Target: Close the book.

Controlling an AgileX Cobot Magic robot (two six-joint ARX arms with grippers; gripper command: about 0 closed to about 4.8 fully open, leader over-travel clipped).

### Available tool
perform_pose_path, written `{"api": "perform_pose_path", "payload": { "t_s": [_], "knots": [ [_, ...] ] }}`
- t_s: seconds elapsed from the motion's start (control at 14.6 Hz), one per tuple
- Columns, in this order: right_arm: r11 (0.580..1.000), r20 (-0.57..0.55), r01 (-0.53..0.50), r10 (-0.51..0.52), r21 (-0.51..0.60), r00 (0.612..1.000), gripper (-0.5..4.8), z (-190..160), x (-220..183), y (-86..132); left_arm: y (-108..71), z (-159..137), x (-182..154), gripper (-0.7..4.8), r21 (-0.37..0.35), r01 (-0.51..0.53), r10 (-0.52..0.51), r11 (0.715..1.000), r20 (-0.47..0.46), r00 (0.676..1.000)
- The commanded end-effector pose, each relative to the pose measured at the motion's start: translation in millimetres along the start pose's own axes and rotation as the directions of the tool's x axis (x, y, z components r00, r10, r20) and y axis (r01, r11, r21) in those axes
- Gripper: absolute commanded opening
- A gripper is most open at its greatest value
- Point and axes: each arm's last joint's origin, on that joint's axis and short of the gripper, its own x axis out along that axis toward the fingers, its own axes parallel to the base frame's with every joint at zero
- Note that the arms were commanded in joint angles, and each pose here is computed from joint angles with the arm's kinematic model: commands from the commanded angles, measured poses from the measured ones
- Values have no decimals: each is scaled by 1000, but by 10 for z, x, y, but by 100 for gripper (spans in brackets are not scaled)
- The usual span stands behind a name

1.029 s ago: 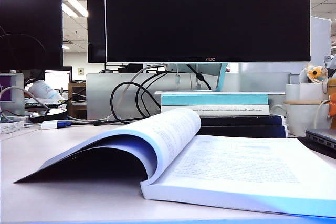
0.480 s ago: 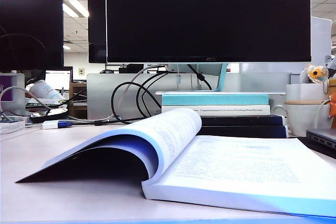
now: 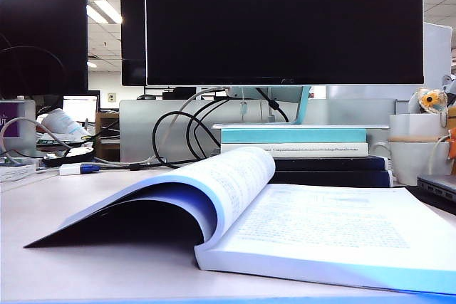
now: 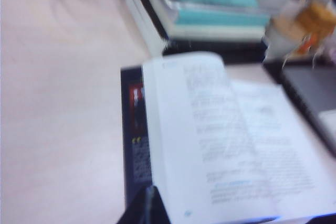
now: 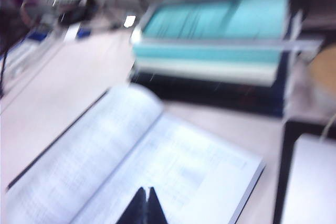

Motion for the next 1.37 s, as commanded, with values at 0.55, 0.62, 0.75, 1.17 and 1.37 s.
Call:
{"api": "perform_pose_path", "payload": {
  "t_s": [0.55, 0.62, 0.75, 1.17, 1.37],
  "knots": [
    [985, -136, -172, 170, -5, 976, -2, -30, 286, 51, -670, -427, 150, -6, 173, -67, 77, 983, -54, 996],
    [981, -133, -191, 185, -31, 974, -2, -19, 318, 70, -683, -633, 256, -6, 170, 23, -5, 985, -106, 994],
    [979, -126, -199, 192, -38, 973, -2, -4, 348, 67, -672, -781, 341, -6, 140, 71, -51, 988, -144, 988],
    [932, -250, -361, 345, -21, 905, -2, -96, 573, 251, -750, -927, 595, -6, 89, 173, -149, 981, -223, 963],
    [936, -287, -346, 317, -56, 904, -2, -138, 699, 348, -798, -981, 739, -6, 108, 206, -171, 973, -268, 948]
  ]
}}
